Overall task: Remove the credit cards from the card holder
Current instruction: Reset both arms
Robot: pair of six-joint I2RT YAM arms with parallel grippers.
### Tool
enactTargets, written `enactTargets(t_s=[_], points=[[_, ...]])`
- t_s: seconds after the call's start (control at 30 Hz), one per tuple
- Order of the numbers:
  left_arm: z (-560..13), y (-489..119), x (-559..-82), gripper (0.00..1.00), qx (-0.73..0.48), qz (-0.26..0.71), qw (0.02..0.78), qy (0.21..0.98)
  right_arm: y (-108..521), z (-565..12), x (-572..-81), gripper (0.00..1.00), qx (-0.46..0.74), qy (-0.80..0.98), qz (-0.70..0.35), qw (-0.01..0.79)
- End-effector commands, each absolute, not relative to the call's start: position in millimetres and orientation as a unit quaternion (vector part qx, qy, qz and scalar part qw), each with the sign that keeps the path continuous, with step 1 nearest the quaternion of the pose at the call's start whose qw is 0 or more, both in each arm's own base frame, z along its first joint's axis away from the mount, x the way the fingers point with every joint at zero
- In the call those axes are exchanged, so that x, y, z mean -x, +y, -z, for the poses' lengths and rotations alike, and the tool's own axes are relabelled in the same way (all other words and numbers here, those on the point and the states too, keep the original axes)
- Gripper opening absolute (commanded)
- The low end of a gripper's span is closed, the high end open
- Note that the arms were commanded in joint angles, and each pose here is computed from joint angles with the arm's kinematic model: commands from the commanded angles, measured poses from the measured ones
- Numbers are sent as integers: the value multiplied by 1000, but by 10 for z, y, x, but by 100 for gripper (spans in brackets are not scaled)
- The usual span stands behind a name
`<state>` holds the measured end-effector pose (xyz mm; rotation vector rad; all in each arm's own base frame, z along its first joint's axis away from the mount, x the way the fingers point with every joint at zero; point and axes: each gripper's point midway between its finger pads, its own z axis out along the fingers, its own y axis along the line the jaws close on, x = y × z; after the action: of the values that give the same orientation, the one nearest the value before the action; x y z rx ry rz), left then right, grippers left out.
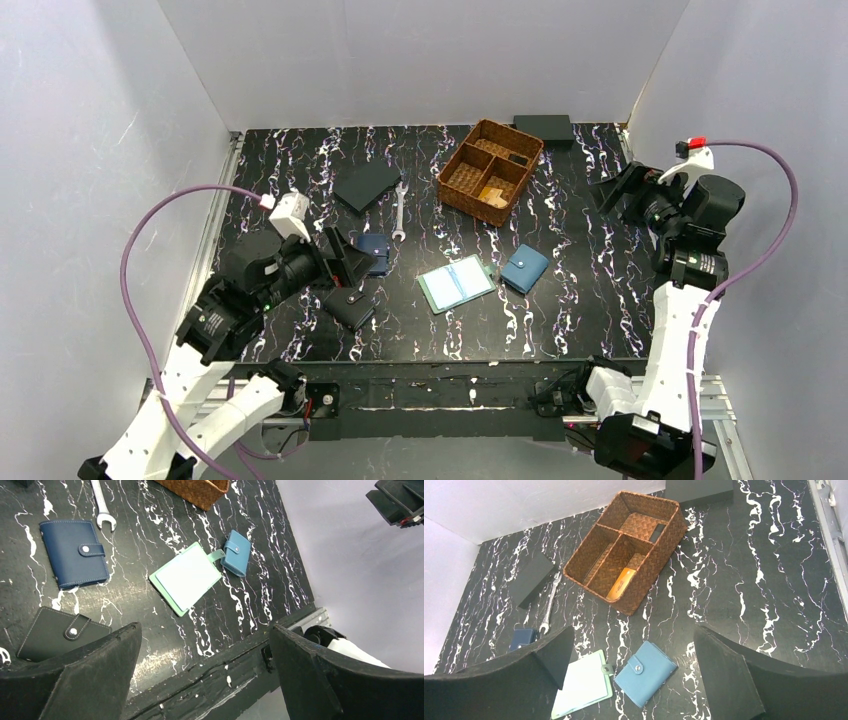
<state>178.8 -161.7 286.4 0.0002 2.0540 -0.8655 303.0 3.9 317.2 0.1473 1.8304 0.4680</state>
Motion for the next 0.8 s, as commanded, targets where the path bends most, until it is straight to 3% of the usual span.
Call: enactTargets(t_s=[0.0, 0.77], points=[[-3010, -1551, -1884, 98, -14, 319, 464, 826, -39, -3419, -3071, 98, -52, 772, -176, 608], [-2908, -1349, -1918, 98, -14, 252, 462, 850, -162, -3902, -3110, 98, -42, 758, -133, 638]])
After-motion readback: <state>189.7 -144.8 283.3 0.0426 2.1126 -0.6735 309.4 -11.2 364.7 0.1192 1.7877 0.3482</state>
